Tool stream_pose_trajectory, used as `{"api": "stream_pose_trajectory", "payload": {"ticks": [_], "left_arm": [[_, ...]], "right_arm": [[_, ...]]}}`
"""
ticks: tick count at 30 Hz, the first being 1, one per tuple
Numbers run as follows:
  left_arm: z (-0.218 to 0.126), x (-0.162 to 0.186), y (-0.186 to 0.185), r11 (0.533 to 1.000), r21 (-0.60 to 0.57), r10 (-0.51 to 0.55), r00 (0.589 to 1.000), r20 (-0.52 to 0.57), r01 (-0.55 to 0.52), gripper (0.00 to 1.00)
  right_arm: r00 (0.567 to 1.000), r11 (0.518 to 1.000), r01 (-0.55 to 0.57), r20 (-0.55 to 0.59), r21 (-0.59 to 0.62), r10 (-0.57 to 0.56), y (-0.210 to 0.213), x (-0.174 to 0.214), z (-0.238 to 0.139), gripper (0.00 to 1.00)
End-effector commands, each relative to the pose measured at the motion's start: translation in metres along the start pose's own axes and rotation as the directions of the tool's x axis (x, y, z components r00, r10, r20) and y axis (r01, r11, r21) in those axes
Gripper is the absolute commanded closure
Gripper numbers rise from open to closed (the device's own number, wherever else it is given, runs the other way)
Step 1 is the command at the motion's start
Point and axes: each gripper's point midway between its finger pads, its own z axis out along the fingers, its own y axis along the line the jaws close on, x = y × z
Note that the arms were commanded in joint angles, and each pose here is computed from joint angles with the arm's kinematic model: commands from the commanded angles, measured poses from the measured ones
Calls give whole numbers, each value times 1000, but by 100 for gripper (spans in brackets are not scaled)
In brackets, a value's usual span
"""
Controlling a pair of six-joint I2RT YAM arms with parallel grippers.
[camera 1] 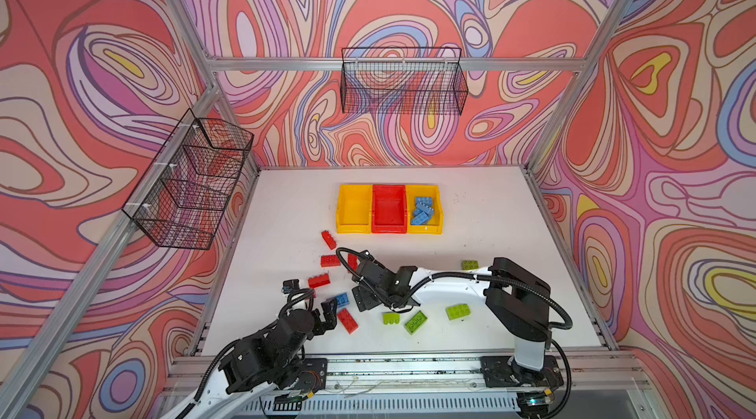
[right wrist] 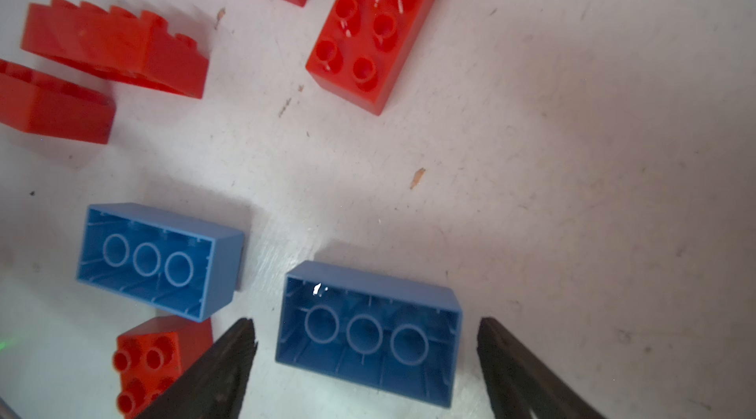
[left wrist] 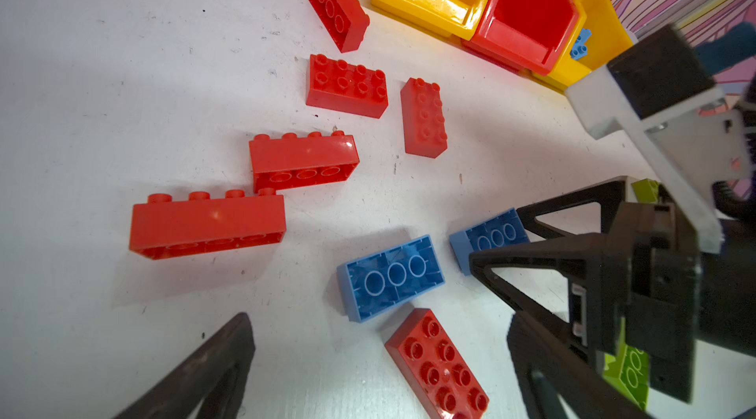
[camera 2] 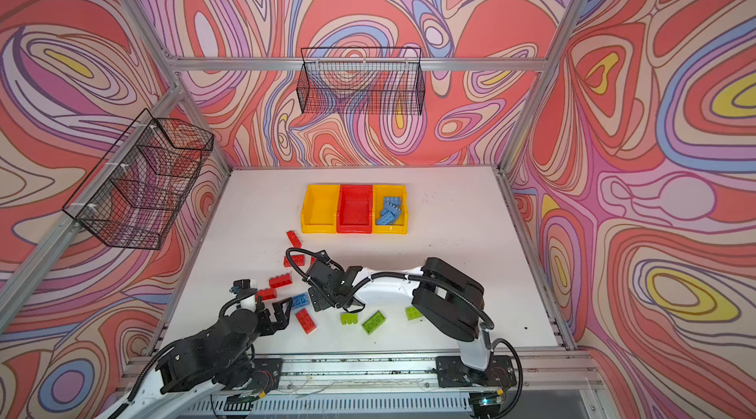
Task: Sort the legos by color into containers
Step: 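Lower the right gripper onto another blue brick near the red bricks and grasp, then carry the blue brick into the yellow bin and open the right gripper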
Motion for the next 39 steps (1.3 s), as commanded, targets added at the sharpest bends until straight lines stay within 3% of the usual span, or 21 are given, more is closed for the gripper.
{"api": "stream_pose_trajectory", "payload": {"ticks": [1,9,13,19,24,31,39], "left_arm": [[-6,-6,5,1000,-20,-13,1000,19,14,0],[-7,-8,3,1000,-18,-10,1000,24,10,0],[-6,-9,-14,998,52,33,999,12,-34,0],[-1,-14,-35,993,80,89,996,-5,-89,0],[11,-14,-53,987,67,148,987,-57,-145,0],[26,-11,-63,985,13,170,978,-123,-170,0],[27,-12,-64,988,12,155,982,-109,-155,0]], "right_arm": [[1000,998,-2,-9,66,2,-8,4,8,18],[1000,994,2,17,106,-4,-16,-1,5,44],[993,990,14,110,143,-30,-24,-25,-24,46],[974,951,-38,225,306,-34,-101,-86,-68,48],[934,925,-159,357,345,28,-176,-144,-103,48],[915,898,-260,388,355,112,-254,-185,-83,48],[910,885,-310,378,348,170,-294,-211,-47,47]]}}
